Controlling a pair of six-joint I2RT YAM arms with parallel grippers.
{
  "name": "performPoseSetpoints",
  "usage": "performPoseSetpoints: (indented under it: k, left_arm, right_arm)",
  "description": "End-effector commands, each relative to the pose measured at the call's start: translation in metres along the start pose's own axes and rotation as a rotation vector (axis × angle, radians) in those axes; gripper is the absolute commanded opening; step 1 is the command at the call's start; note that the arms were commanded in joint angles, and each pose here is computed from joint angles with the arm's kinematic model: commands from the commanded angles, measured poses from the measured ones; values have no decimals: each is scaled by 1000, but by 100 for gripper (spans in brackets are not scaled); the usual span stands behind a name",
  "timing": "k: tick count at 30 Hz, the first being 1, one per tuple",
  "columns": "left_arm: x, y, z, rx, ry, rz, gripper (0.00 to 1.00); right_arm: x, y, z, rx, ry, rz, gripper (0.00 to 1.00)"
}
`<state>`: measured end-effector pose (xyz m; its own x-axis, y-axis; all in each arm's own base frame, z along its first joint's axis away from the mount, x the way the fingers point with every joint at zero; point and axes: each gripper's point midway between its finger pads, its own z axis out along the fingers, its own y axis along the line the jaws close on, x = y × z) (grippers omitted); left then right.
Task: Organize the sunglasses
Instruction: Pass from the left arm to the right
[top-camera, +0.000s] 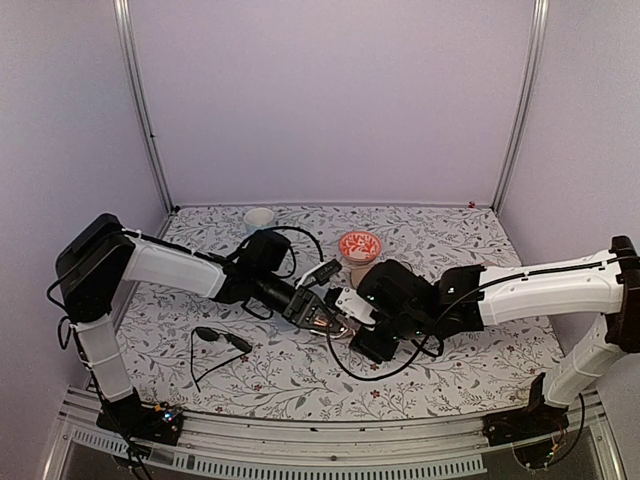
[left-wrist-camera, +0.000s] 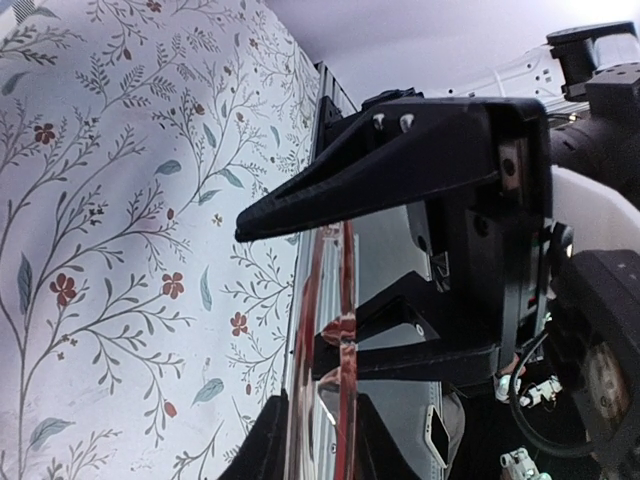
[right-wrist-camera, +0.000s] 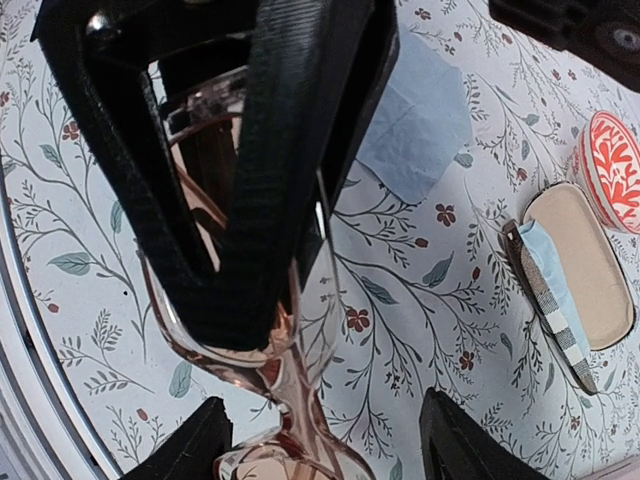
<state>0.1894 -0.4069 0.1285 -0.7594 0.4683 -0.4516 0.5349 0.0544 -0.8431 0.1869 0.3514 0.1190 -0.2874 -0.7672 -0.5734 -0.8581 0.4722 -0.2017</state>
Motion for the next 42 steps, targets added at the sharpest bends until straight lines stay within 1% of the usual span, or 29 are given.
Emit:
performPoseSetpoints:
  k: [1,8,13,15,23,26,35,38,42]
  left_arm:
    - [-8,-1,-1,16,-6,8,18]
    - [-6,2,0,12,0,0,18]
    - [-4,8,2,4,6,-14,18]
    - [-3,10,3,0,8,-19,18]
    - [-3,16,5,-8,12,-35,18]
    - [-3,17,5,-10,14,-37,18]
    - [0,21,6,-14,20,-46,18]
    - [0,23,7,-15,20,-48,18]
    - [1,23,7,-12,22,-47,21]
  right_arm:
    - [-6,-2,3,30,17,-38,64]
    - [-5,-2,9,46,46,-64,50]
    - [-6,-3,7,54,44,-66,47]
    - [-6,-4,7,57,44,-66,47]
    - [-7,-4,5,64,41,-67,58]
    - [-7,-4,6,65,45,-69,58]
    - [0,-2,12,65,73,-73,44]
    - [-1,-3,11,69,67,-72,38]
    - [2,-5,12,83,75,-75,34]
